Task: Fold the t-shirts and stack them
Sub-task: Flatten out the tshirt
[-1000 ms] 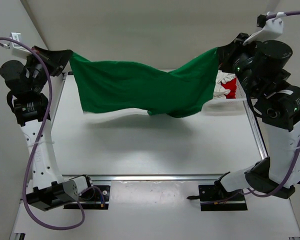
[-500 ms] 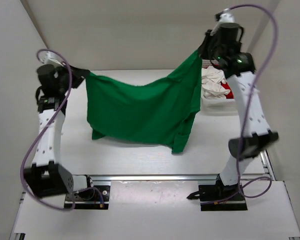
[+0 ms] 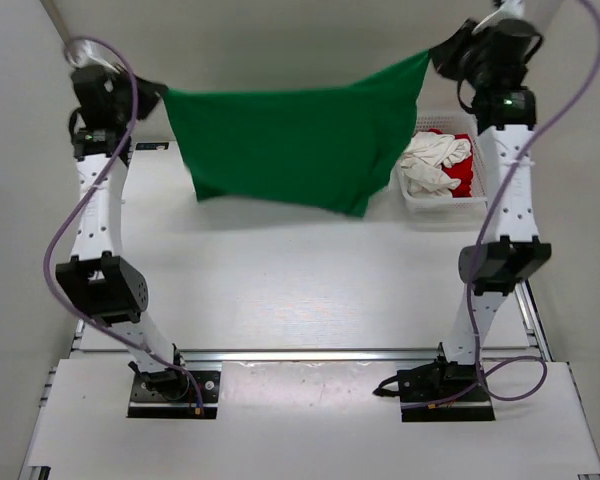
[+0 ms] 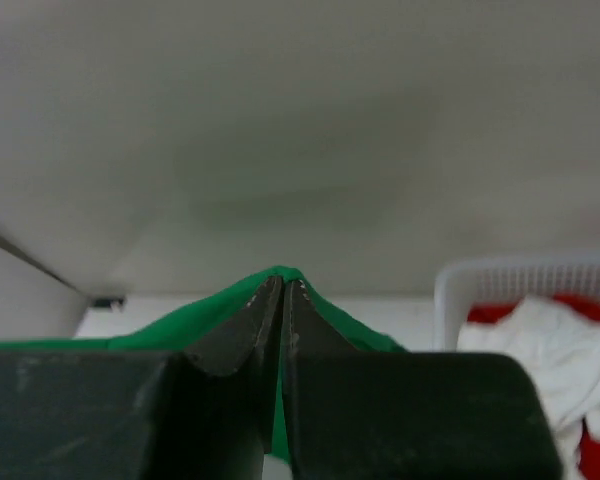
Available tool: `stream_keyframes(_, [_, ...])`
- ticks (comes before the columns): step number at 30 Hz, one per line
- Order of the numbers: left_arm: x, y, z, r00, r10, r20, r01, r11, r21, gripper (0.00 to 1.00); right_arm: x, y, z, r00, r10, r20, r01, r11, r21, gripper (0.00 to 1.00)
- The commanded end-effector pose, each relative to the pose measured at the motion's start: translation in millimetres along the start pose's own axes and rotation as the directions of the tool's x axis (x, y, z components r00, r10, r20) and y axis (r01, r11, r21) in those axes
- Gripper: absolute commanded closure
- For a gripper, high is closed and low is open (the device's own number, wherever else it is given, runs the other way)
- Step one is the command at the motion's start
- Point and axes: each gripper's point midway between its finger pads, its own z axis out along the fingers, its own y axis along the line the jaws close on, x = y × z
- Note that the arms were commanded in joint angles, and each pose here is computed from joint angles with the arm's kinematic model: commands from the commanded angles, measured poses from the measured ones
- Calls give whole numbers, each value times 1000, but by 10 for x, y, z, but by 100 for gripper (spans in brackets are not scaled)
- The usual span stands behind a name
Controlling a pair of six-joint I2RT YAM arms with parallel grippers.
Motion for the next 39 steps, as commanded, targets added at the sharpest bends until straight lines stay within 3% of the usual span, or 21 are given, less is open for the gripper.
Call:
stream_keyframes(1, [-869, -525, -589, 974, 31, 226, -52, 995, 86, 100, -1536, 1041, -1168, 888, -57, 456, 166, 965, -202, 100])
stream_keyframes(5, [-1049, -440, -719, 963, 26, 269, -50, 995, 83, 100, -1406, 971, -1230, 908, -76, 411, 161, 972, -174, 100])
stream_keyframes(8, [-912, -277, -791, 962, 28, 271, -46, 997, 62, 100, -888, 680, -1056, 964, -91, 251, 120, 987, -102, 100])
stream_keyframes(9, [-910, -295, -867, 959, 33, 283, -52, 997, 63, 100, -537, 476, -902, 982, -89, 165, 100, 993, -58, 100])
stream_keyframes(10, [-750, -178, -824, 966, 34, 257, -48, 998, 46, 100, -480, 503, -979, 980, -103, 172, 112, 993, -38, 99])
stream_keyframes(12, [-460, 102, -900, 969, 45, 241, -41, 999, -20, 100, 403, 150, -862, 998, -69, 5, 69, 997, 33, 100])
stream_keyframes(13, [-428, 22, -1039, 962, 75, 262, -75, 997, -8, 100, 377, 202, -1030, 996, -76, 44, 74, 997, 37, 99])
stream_keyframes(15, [54, 515, -1084, 968, 105, 226, -77, 988, -131, 100, 1232, -68, -1215, 995, -8, -96, 17, 995, 93, 100])
stream_keyframes(16, [112, 462, -1203, 958, 132, 253, -104, 987, -121, 100, 1322, -114, -1265, 996, -1, -87, 11, 994, 109, 100])
stream_keyframes(19, [1042, 1347, -1330, 988, 100, 117, -66, 962, -266, 100, 2419, -383, -1592, 965, 51, -258, -4, 983, 181, 100])
stream_keyframes(21, [1497, 1742, -1470, 999, 32, 43, -18, 953, -303, 100, 2873, -526, -1765, 935, 118, -335, -44, 974, 220, 100])
stream_keyframes(22, [1515, 1812, -1557, 998, 14, 56, 5, 950, -312, 100, 3170, -576, -1890, 903, 154, -401, -63, 971, 232, 100])
stream_keyframes(25, [2064, 2290, -1814, 997, -70, -42, 48, 916, -398, 100, 3643, -632, -2239, 831, 258, -493, -120, 948, 294, 100])
stream_keyframes(30, [2317, 2296, -1969, 991, -82, -107, 33, 918, -396, 100, 4071, -428, -2677, 701, 371, -609, -252, 928, 276, 100])
stream_keyframes(34, [2357, 2244, -2060, 987, -50, -150, -13, 920, -391, 100, 4167, -446, -3030, 713, 378, -591, -251, 924, 288, 100])
stream_keyframes(39, [2408, 2263, -2097, 987, -45, -154, -22, 913, -408, 100, 4117, -289, -3057, 734, 346, -584, -244, 937, 249, 100])
